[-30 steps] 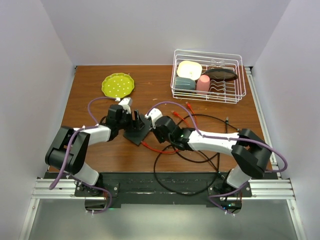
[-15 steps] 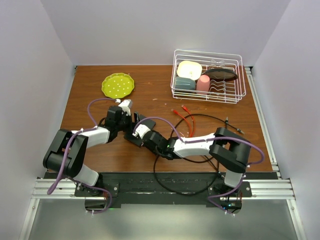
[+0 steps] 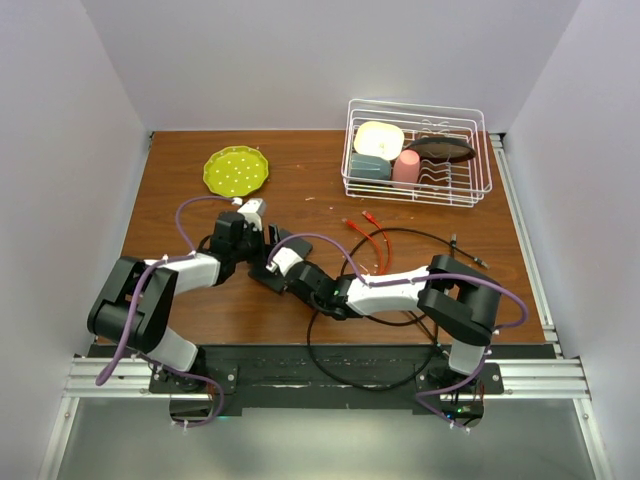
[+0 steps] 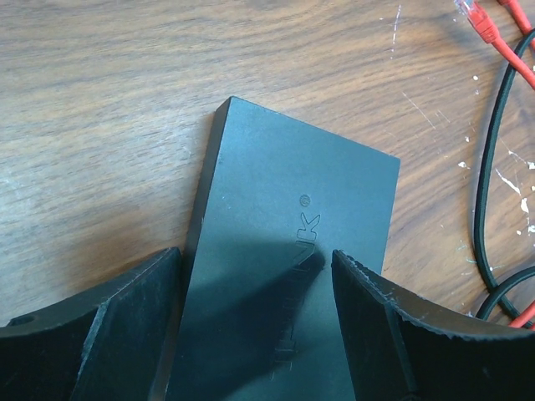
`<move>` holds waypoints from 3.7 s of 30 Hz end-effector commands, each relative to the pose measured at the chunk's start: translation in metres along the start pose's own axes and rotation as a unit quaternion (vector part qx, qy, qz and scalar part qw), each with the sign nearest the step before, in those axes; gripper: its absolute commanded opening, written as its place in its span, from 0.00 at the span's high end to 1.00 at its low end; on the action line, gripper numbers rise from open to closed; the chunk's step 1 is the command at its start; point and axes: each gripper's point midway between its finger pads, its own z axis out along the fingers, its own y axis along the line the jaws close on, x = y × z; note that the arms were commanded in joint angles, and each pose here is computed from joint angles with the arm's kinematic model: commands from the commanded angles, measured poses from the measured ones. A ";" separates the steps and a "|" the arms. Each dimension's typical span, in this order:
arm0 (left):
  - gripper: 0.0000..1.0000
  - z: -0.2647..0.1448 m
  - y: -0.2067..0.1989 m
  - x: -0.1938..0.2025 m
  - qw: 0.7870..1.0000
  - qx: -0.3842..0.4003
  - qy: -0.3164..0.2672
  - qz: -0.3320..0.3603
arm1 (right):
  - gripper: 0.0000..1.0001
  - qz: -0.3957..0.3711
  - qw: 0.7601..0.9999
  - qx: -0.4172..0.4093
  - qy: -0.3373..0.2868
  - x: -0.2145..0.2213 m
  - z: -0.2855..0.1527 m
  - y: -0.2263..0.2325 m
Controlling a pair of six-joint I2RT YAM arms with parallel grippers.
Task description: Insert the plug into the switch port
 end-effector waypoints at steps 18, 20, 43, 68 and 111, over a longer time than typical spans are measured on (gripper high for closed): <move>0.23 0.006 0.008 0.043 0.997 -0.006 0.077 -0.015 | 1.00 0.040 0.997 0.023 -0.058 -0.025 -0.015 0.010; 0.23 0.006 0.009 0.043 0.997 -0.006 0.079 -0.016 | 1.00 0.046 0.996 0.031 -0.063 -0.028 -0.017 0.007; 0.23 0.010 0.009 0.045 0.996 -0.004 0.086 -0.017 | 1.00 0.050 0.995 0.014 -0.086 -0.030 -0.017 0.029; 0.23 0.012 0.007 0.049 0.995 0.006 0.096 -0.019 | 1.00 0.058 0.994 0.030 -0.089 -0.029 -0.006 0.033; 0.39 0.014 -0.012 0.055 0.992 0.059 0.108 -0.008 | 1.00 -0.040 0.981 -0.113 -0.154 -0.057 -0.033 0.061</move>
